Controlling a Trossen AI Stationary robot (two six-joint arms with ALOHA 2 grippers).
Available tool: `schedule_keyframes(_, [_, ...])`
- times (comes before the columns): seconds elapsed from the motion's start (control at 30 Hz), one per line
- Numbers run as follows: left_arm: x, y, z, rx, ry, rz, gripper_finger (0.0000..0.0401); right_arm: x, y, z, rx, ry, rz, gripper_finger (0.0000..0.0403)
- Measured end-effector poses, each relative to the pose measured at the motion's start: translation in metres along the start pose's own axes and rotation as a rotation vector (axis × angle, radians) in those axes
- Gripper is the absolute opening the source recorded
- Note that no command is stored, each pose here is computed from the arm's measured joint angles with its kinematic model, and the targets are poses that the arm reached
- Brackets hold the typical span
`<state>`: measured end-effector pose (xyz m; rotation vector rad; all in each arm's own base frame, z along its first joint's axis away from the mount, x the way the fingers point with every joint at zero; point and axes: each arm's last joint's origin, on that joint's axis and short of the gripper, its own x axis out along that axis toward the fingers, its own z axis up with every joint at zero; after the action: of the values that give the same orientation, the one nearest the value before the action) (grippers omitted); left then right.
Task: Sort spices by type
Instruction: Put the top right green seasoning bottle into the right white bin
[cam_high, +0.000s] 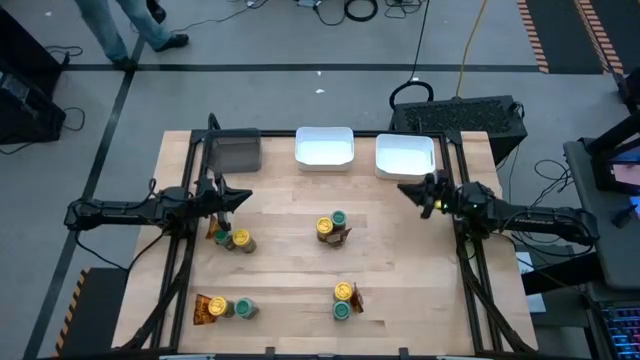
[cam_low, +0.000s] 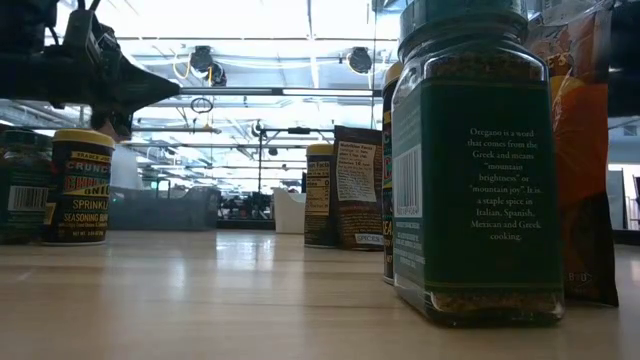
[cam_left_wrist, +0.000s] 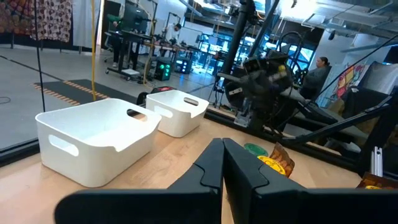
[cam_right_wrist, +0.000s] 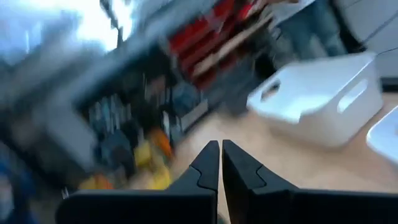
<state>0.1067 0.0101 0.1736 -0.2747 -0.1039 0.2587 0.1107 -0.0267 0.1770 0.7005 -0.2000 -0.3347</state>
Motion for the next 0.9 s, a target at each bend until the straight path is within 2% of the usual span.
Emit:
schedule_keyframes(0.17, [0.000, -0.002, 0.004, -0.138, -0.030, -0.039, 0.0013, -0.001, 0.006, 0.011, 0.091, -0.150, 0.025, 0.0000])
schedule_keyframes(0.3, [0.000, -0.003, 0.007, -0.159, -0.048, -0.047, 0.0013, -0.002, 0.011, 0.016, 0.056, -0.194, 0.070, 0.0000])
schedule_keyframes(0.43, [-0.001, -0.006, 0.010, -0.163, -0.057, -0.133, 0.0013, -0.003, 0.015, 0.020, 0.016, -0.218, 0.134, 0.0000])
schedule_keyframes(0.5, [-0.001, -0.007, 0.015, -0.170, -0.093, -0.160, 0.0013, -0.004, 0.020, 0.023, -0.019, -0.210, 0.193, 0.0000])
schedule_keyframes(0.67, [-0.002, -0.008, 0.021, -0.183, -0.153, -0.158, 0.0013, -0.001, 0.040, 0.043, -0.003, -0.203, 0.257, 0.0000])
schedule_keyframes(0.8, [-0.003, -0.009, 0.026, -0.257, -0.196, -0.176, 0.0013, 0.011, 0.061, 0.061, -0.105, -0.119, 0.276, 0.0000])
schedule_keyframes(0.9, [-0.003, -0.011, 0.031, -0.258, -0.185, -0.191, 0.0013, 0.025, 0.076, 0.072, -0.172, -0.030, 0.255, 0.0000])
